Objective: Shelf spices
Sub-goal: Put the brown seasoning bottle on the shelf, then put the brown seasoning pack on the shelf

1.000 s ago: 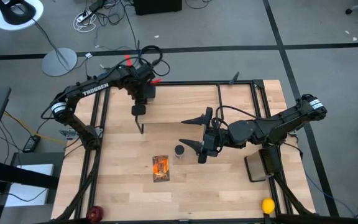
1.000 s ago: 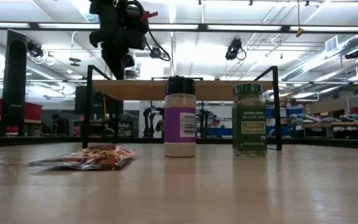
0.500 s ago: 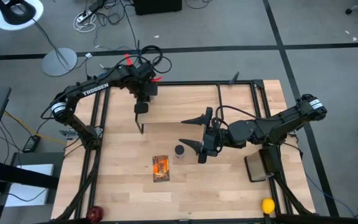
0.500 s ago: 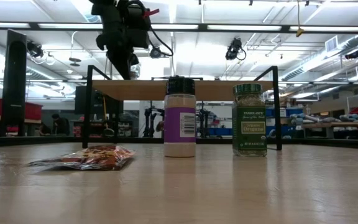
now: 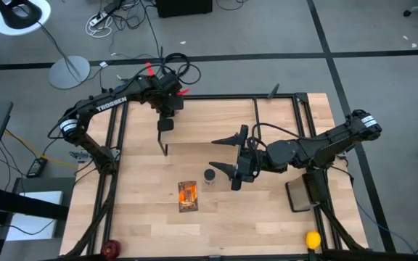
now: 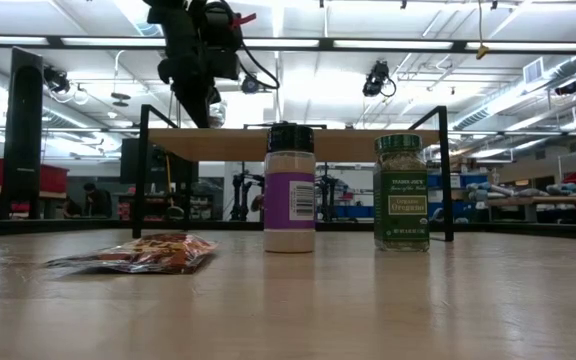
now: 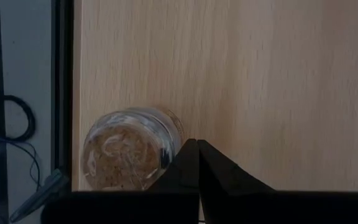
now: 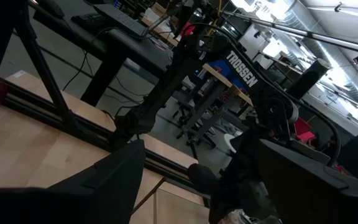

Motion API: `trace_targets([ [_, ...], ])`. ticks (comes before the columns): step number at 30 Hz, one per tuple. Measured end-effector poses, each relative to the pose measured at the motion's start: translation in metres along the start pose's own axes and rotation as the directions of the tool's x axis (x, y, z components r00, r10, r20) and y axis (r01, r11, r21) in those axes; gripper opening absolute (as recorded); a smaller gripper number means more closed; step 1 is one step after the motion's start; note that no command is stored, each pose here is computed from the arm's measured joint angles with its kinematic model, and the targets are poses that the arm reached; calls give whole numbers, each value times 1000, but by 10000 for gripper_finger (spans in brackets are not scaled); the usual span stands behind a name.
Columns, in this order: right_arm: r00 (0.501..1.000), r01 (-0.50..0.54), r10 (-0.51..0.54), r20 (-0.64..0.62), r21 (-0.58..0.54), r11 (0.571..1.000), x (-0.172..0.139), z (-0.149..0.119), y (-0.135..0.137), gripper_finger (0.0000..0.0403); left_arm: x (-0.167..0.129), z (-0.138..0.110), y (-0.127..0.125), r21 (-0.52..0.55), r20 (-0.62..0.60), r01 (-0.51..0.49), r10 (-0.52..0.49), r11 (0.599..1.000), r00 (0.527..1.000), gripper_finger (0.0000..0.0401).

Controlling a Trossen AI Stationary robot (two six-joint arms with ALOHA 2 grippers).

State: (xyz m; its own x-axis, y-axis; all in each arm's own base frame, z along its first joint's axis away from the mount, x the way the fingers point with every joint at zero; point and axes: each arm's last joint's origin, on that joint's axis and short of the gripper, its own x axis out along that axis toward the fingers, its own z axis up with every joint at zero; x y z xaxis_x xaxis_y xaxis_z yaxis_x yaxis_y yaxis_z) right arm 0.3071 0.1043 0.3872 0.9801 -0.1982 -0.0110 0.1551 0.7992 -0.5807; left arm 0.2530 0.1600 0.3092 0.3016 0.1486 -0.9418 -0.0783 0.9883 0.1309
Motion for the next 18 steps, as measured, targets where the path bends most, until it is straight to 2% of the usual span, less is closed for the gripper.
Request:
trace_targets([
  [12, 1000, 0, 0, 0, 0, 1000, 0, 0, 0, 304, 0, -3, 0, -12, -44, -19, 18, 1000, 999, 0],
  [18, 1000, 0, 0, 0, 0, 1000, 0, 0, 0, 304, 0, -3, -10, -12, -19, 131, -131, 991, 991, 1],
])
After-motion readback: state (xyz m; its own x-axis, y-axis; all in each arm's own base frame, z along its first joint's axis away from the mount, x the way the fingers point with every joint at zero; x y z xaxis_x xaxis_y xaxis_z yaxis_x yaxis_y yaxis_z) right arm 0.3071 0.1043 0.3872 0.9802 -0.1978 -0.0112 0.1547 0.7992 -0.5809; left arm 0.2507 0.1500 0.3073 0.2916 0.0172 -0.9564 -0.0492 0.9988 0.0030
